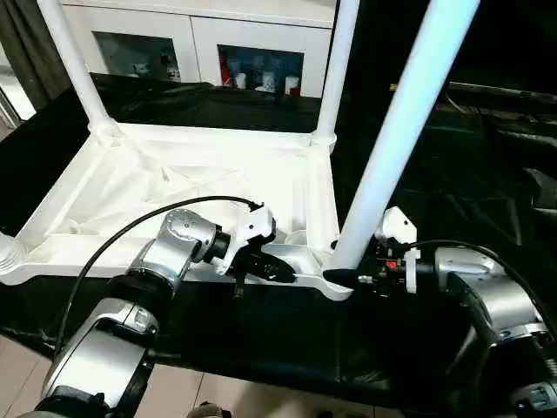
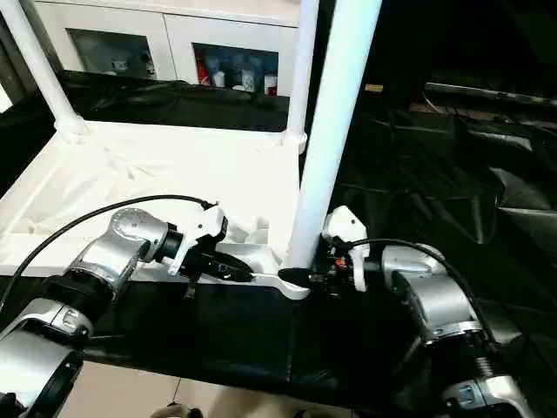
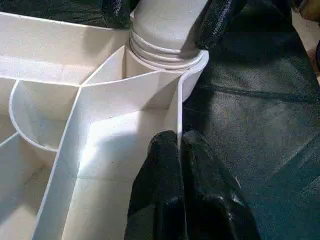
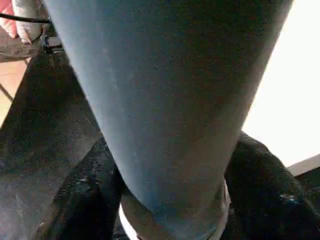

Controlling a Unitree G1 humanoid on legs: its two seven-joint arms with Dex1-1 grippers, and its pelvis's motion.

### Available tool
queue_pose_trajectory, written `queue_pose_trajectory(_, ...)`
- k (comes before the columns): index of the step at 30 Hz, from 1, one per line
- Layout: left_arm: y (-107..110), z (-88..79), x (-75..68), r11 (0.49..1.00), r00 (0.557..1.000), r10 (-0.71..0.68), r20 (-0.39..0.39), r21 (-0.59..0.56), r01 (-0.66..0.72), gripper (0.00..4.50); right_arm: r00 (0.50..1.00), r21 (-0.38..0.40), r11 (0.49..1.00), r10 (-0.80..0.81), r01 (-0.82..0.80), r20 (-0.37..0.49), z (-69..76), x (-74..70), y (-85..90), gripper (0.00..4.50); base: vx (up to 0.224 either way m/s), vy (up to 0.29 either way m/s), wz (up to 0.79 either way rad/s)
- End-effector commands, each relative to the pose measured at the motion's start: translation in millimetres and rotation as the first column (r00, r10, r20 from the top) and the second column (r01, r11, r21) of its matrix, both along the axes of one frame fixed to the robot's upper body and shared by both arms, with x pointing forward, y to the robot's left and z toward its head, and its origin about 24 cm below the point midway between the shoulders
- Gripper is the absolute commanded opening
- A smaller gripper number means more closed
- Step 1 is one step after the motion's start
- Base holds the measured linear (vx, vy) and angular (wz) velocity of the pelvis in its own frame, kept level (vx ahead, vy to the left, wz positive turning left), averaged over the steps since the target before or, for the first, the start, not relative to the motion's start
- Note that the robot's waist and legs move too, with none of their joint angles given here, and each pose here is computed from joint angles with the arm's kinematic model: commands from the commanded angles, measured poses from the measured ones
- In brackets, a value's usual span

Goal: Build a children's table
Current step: Rotate leg to tighten

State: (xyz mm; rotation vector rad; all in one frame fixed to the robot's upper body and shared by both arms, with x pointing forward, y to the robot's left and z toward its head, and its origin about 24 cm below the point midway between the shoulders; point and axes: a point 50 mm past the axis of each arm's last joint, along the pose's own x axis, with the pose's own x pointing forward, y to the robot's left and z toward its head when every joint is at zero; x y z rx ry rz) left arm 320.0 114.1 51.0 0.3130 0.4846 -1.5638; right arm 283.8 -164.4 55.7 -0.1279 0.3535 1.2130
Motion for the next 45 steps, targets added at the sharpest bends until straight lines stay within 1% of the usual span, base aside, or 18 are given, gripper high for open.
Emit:
queue_pose_trajectory(1, -0.8, -0.2, -1.7, 1.0, 1.0, -0.003, -0.007, -0.018, 0.003, 0.0, 1.0, 0.002, 1.0, 0.011, -0.011, -0.006, 0.5, -1.4, 2.9, 2.55, 0.0, 0.0, 0.0)
queue_pose_trajectory(6, -8.4, 0.9, 7.7, 0.994, 0.993, 0.109, 0.049, -0.033, -0.108, 0.0, 0.996, 0.042, 0.996, -0.083, 0.083, -0.015, -7.6, -1.3, 5.8, 2.4, 0.0, 0.0, 0.0)
queue_pose_trajectory(10, -19.5, 0.3, 18.5, 0.97, 0.964, 0.243, 0.111, -0.037, -0.24, 0.0, 0.945, 0.001, 0.945, -0.328, 0.328, 0.002, -22.1, 12.1, 7.8, 2.24, 0.0, 0.0, 0.0)
queue_pose_trajectory(12, -31.0, -1.0, 24.4, 0.942, 0.933, 0.335, 0.132, -0.043, -0.332, 0.0, 0.895, -0.004, 0.895, -0.447, 0.447, -0.005, -28.4, 17.0, 14.4, 2.11, 0.0, 0.0, 0.0)
queue_pose_trajectory(13, -31.5, -1.0, 24.6, 0.941, 0.932, 0.338, 0.133, -0.043, -0.335, 0.0, 0.892, -0.004, 0.892, -0.452, 0.452, -0.005, -28.6, 17.2, 14.6, 2.1, 0.0, 0.0, 0.0)
queue_pose_trajectory(14, -43.5, -0.9, 28.9, 0.908, 0.897, 0.419, 0.144, -0.061, -0.414, 0.0, 0.815, -0.005, 0.816, -0.579, 0.579, -0.022, -33.8, 22.6, 20.6, 2.08, 0.0, 0.0, 0.0)
queue_pose_trajectory(15, -45.8, -0.9, 29.3, 0.903, 0.892, 0.429, 0.144, -0.065, -0.424, 0.0, 0.8, -0.007, 0.8, -0.6, 0.6, -0.023, -34.6, 23.6, 21.7, 2.08, 0.0, 0.0, 0.0)
queue_pose_trajectory(16, -55.7, -0.4, 30.5, 0.886, 0.874, 0.463, 0.147, -0.08, -0.457, 0.0, 0.73, -0.016, 0.73, -0.683, 0.683, -0.03, -37.9, 27.3, 26.3, 2.06, 0.0, 0.0, 0.0)
queue_pose_trajectory(18, -66.4, -0.2, 29.8, 0.88, 0.868, 0.475, 0.148, -0.092, -0.466, 0.0, 0.691, -0.017, 0.692, -0.722, 0.722, -0.041, -40.4, 29.1, 34.7, 2.05, 0.0, 0.0, 0.0)
queue_pose_trajectory(21, -79.9, -0.2, 26.7, 0.886, 0.875, 0.462, 0.146, -0.104, -0.451, 0.0, 0.726, -0.003, 0.726, -0.687, 0.687, -0.003, -38.7, 28.9, 52.8, 2.05, 0.0, 0.0, 0.0)
queue_pose_trajectory(25, -82.5, -1.1, 24.9, 0.896, 0.885, 0.442, 0.145, -0.105, -0.431, 0.0, 0.742, 0.019, 0.743, -0.67, 0.669, 0.024, -34.4, 30.6, 57.2, 2.05, 0.0, 0.0, 0.0)
queue_pose_trajectory(26, -81.9, -1.5, 24.3, 0.9, 0.889, 0.434, 0.145, -0.103, -0.423, 0.0, 0.745, 0.032, 0.745, -0.667, 0.666, 0.018, -33.1, 31.1, 56.9, 2.58, 0.0, 0.0, 0.0)
queue_pose_trajectory(30, -71.3, -5.6, 22.3, 0.918, 0.909, 0.397, 0.129, -0.082, -0.389, 0.0, 0.768, 0.065, 0.766, -0.641, 0.64, 0.003, -25.1, 34.3, 48.5, 2.91, 0.0, 0.0, 0.0)
queue_pose_trajectory(32, -63.4, -7.7, 19.3, 0.936, 0.93, 0.35, 0.112, -0.068, -0.344, 0.0, 0.832, 0.062, 0.831, -0.554, 0.552, 0.018, -20.8, 31.7, 42.9, 3.06, 0.0, 0.0, 0.0)
queue_pose_trajectory(35, -57.6, -8.9, 17.0, 0.95, 0.945, 0.312, 0.101, -0.059, -0.308, 0.0, 0.881, 0.052, 0.881, -0.472, 0.471, 0.027, -18.5, 27.8, 38.8, 3.06, 0.0, 0.0, 0.0)
queue_pose_trajectory(36, -48.5, -10.1, 13.4, 0.968, 0.965, 0.25, 0.084, -0.045, -0.247, 0.0, 0.939, 0.025, 0.94, -0.341, 0.34, 0.051, -15.1, 20.0, 31.7, 3.06, 0.0, 0.0, 0.0)
queue_pose_trajectory(41, -32.0, -8.8, 7.2, 0.99, 0.989, 0.136, 0.059, -0.034, -0.134, 0.0, 0.983, 0.013, 0.984, -0.18, 0.18, 0.037, -7.4, 9.2, 17.7, 3.06, 0.0, 0.0, 0.0)
queue_pose_trajectory(45, -18.2, -4.9, 1.0, 0.999, 0.999, 0.035, 0.022, -0.037, -0.034, 0.0, 0.998, 0.005, 0.998, -0.068, 0.068, 0.012, -0.9, 1.7, 6.3, 3.06, 0.0, 0.0, 0.0)
